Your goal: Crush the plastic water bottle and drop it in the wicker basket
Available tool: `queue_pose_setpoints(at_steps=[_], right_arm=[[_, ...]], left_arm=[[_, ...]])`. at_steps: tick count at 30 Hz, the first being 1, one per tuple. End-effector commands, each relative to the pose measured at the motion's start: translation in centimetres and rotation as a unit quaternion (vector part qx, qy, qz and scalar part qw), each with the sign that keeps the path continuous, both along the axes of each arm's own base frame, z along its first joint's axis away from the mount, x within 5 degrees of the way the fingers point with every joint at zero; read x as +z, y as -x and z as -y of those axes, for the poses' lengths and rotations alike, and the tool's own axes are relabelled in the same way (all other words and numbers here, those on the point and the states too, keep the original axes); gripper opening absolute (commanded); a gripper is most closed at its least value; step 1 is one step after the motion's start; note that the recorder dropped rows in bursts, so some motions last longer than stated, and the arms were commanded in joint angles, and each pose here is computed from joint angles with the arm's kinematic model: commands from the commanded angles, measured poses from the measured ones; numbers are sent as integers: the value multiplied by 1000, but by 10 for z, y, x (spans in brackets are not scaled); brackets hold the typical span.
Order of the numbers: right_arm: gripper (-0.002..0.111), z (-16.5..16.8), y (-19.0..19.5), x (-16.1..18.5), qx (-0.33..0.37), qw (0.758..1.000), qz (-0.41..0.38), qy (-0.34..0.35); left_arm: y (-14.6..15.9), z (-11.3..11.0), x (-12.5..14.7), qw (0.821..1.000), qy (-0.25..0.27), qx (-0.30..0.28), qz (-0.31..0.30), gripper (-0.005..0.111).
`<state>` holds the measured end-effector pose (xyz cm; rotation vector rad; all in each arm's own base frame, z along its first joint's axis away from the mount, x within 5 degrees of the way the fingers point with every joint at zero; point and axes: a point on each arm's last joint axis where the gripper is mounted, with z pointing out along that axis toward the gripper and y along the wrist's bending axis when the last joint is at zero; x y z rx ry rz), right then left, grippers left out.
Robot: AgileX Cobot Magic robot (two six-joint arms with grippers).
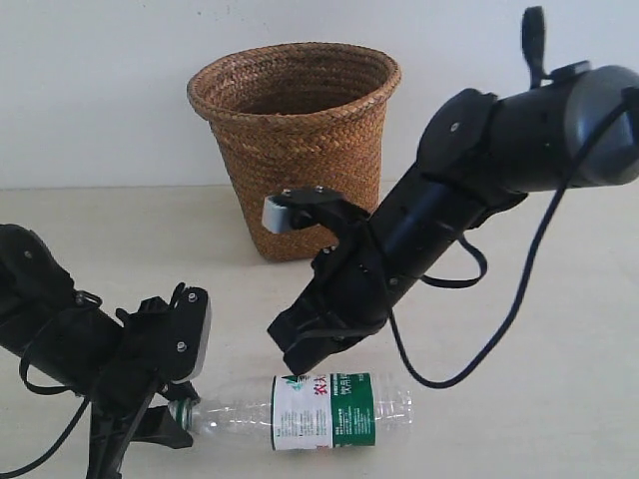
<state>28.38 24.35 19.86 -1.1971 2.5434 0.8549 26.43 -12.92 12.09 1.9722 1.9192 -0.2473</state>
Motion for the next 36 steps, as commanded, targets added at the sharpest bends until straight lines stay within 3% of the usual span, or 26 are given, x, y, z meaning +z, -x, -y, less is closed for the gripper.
queue_pose_setpoints(at_steps=[1, 11, 21, 36], right_arm=[[0, -16, -6, -13, 6, 1000, -27, 6], [0, -21, -15, -48, -9, 999, -43, 29], [0, -16, -20, -97, -14, 991, -79, 106], [0, -7, -45, -130, -22, 970, -118, 212]], left_arm=[[0, 2, 0, 1000, 6, 6, -8, 4], [0, 2, 0, 1000, 6, 9, -9, 4], [0, 2, 0, 1000, 6, 13, -10, 4], [0, 2, 0, 1000, 8, 17, -14, 4]])
